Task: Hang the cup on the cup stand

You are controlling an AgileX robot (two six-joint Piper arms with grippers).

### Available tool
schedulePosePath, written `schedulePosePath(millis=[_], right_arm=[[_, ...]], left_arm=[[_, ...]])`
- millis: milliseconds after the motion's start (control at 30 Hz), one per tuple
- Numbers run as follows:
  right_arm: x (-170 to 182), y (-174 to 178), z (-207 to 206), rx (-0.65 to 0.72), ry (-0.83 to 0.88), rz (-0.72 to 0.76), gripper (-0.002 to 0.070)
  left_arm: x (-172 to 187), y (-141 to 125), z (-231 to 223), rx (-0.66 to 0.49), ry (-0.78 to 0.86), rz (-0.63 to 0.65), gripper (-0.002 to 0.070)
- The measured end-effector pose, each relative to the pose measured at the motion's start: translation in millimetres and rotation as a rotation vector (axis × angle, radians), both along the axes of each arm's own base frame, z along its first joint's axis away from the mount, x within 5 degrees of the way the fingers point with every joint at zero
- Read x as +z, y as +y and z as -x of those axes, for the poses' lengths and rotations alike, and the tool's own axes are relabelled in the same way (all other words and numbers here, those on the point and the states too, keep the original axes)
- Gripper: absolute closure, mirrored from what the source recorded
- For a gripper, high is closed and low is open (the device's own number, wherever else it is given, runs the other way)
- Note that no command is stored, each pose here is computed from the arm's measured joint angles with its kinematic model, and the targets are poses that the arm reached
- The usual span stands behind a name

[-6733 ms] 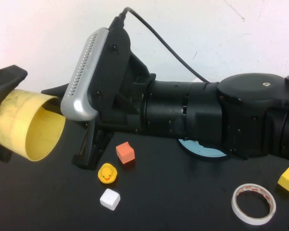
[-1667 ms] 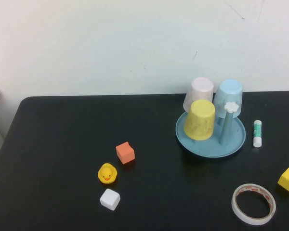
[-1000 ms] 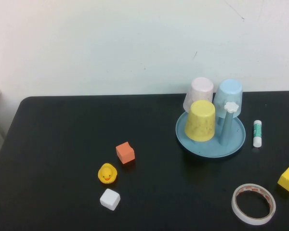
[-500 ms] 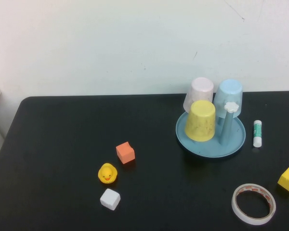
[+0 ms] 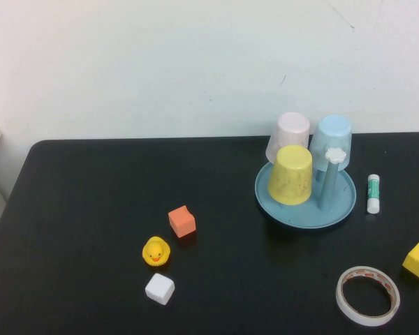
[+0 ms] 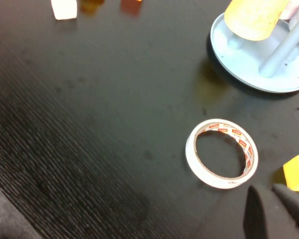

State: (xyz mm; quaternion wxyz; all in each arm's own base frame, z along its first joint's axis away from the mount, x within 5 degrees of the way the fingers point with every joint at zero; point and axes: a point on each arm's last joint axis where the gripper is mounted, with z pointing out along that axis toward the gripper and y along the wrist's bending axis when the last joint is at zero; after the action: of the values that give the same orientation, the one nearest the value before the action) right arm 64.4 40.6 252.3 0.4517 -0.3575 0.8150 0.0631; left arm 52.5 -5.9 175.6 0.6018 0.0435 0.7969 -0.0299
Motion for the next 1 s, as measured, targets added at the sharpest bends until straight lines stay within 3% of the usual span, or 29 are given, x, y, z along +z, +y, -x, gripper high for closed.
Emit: schedulePosePath(millis=[433,1000], right_arm=[[0.0,0.0,0.0,0.000,0.000,0.000,0.0678],[0.0,0.0,0.0,-0.005,0.004,-0.006,0.0678]], left_arm=[[0.3,-0.1,0.1,0.015,0.006,0.056,0.0675],[0.3,-0.1,0.1,0.005,0.003,0.020,0.0675]])
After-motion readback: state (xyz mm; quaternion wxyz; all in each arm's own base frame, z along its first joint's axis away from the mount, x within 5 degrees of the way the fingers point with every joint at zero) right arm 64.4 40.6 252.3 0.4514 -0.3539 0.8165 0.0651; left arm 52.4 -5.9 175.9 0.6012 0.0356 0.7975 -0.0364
